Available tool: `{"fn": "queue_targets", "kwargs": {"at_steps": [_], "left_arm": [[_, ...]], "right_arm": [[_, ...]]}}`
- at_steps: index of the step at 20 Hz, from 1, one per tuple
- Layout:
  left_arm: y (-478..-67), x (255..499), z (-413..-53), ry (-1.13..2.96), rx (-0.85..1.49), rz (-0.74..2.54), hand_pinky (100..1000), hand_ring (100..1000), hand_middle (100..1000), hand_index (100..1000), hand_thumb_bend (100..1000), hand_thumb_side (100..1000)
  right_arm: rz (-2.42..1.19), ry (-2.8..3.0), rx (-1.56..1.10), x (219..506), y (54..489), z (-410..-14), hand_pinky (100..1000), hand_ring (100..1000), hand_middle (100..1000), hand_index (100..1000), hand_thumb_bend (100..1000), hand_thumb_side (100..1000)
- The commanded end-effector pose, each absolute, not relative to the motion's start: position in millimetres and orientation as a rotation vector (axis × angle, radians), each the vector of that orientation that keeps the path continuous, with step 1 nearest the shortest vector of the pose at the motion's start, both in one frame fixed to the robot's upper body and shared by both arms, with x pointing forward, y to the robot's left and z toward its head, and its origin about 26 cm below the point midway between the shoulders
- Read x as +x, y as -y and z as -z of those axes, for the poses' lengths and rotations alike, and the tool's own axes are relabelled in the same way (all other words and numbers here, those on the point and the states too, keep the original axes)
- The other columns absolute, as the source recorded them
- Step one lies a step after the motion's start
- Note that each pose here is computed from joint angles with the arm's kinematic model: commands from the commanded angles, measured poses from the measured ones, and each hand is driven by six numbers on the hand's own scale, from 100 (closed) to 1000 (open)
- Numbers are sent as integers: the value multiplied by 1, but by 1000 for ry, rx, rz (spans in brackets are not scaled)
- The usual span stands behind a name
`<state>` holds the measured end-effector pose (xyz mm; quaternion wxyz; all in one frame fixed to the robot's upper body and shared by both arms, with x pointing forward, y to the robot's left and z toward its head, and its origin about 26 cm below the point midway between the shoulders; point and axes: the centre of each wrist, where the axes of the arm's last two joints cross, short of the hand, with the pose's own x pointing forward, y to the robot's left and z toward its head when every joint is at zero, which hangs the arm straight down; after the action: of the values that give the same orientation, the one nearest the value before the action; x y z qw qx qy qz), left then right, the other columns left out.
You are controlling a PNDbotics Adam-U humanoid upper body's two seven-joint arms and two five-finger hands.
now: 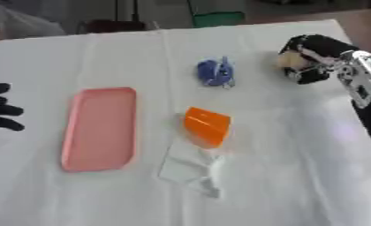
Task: Pick up objects on the table and place them in the box.
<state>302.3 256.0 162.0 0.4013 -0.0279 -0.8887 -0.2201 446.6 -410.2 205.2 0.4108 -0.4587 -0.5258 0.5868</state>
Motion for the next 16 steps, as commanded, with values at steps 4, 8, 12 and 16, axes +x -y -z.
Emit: {"fn": "queue_targets", "kwargs": {"at_steps": [4,8,12,16], "left_arm": [[-256,301,-170,2270,-68,568,588,690,807,739,128,945],[-257,301,-169,2267,-69,568,587,691,808,740,129,943],[-257,301,-168,2265,-70,566,587,692,808,740,129,940],[-257,301,-168,2263,-72,566,587,692,808,740,130,938]], "right_arm": [[-1470,1422,-1190,443,404,-227,458,505,760,737,100,100],[-1511,1577,-1215,439,381,-255,452,495,755,732,100,100],[-1563,1741,-1223,429,351,-282,453,495,749,733,100,100],[-1598,1831,-1204,421,329,-298,455,495,746,734,100,100]]}}
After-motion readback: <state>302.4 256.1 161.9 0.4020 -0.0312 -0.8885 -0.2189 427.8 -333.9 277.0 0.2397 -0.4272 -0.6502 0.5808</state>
